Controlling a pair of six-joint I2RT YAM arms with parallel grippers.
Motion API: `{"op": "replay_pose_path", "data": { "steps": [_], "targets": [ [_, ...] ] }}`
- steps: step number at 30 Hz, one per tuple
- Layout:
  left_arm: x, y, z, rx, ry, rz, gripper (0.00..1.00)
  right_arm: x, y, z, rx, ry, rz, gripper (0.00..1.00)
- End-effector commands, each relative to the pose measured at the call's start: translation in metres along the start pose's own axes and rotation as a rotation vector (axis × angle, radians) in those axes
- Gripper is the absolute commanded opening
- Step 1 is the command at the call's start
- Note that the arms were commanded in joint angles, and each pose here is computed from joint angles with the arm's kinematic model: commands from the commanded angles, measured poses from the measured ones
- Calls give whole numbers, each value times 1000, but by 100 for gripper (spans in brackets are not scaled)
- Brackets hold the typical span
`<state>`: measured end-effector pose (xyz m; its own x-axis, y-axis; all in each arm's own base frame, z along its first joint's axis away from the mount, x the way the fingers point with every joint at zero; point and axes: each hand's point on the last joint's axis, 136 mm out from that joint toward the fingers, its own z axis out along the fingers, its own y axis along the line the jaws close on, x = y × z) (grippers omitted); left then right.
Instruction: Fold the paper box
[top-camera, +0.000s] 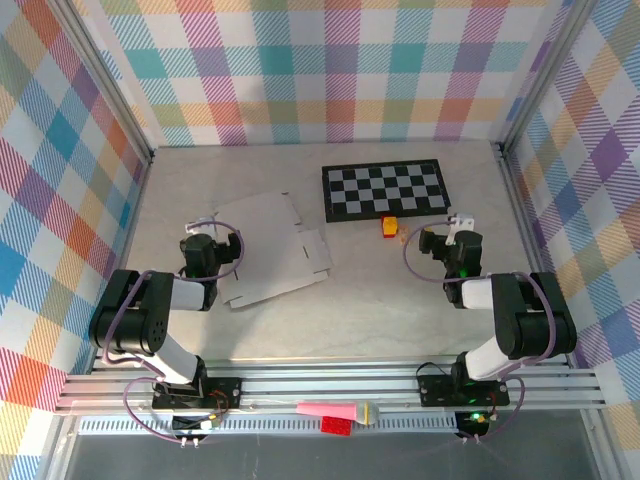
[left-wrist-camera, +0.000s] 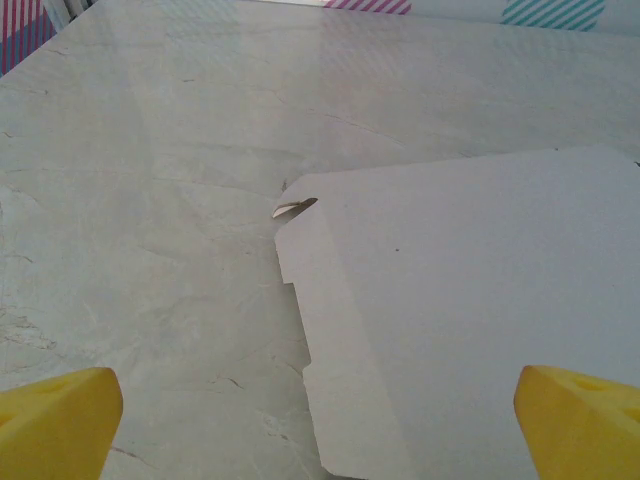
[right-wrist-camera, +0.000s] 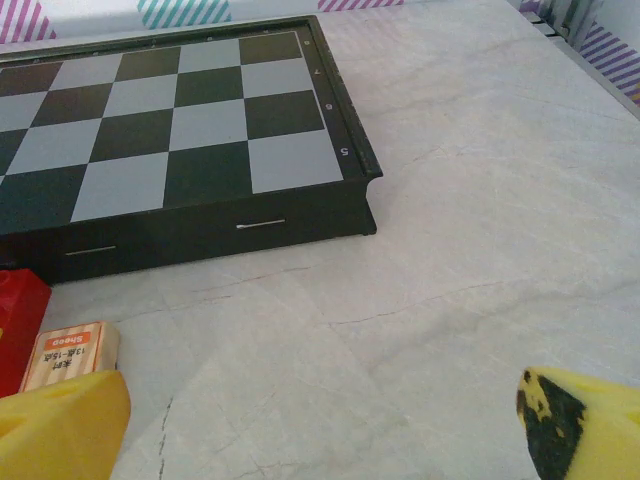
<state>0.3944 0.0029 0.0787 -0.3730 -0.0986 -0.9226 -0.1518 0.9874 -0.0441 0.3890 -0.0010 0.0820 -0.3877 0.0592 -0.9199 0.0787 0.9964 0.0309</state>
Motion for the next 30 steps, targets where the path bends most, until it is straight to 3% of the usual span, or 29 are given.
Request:
{"op": "replay_pose_path", "data": {
  "steps": [1, 26, 30],
  "targets": [
    [-7, -1, 1, -4, -19, 13, 100, -13, 3, 2, -5, -44, 6, 99],
    [-7, -2, 0, 0, -22, 13, 100, -13, 3, 2, -6, -45, 6, 99],
    [-22, -7, -7, -14, -22, 42, 100, -30, 16, -14, -22, -97, -53, 99]
  ]
}}
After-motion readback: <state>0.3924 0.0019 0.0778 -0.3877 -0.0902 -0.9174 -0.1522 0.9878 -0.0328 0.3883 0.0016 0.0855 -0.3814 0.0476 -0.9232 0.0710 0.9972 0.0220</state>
